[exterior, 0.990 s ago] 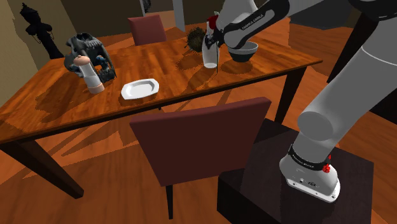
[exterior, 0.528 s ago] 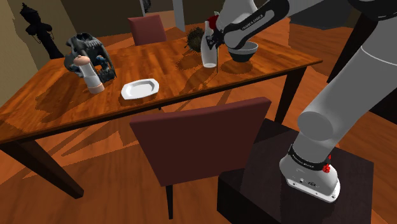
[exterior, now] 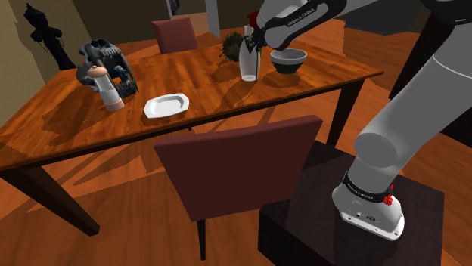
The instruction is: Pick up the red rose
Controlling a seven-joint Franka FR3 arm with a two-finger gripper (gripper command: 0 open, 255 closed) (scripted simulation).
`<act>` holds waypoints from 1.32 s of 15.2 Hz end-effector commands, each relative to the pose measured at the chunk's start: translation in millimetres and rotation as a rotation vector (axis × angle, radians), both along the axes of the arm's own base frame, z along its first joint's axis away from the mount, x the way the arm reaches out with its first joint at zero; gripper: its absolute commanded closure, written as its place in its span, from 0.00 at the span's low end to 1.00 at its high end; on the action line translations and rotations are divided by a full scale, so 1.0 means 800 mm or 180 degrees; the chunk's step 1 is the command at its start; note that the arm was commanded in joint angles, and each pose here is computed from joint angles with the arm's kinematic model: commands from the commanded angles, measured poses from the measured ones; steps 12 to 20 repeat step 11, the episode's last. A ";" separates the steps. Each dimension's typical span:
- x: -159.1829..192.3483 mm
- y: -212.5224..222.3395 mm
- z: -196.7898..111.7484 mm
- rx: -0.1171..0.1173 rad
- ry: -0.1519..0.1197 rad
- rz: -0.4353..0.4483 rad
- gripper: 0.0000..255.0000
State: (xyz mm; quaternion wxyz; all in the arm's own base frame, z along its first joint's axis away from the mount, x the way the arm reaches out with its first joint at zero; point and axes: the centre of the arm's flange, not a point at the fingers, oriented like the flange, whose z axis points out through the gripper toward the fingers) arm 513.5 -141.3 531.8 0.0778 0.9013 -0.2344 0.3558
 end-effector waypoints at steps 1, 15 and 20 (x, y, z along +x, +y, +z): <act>-0.001 0.001 0.013 0.0000 0.0000 0.0000 1.00; -0.001 0.001 0.067 0.0000 0.0000 0.0000 1.00; -0.001 0.001 0.067 0.0000 0.0000 0.0000 1.00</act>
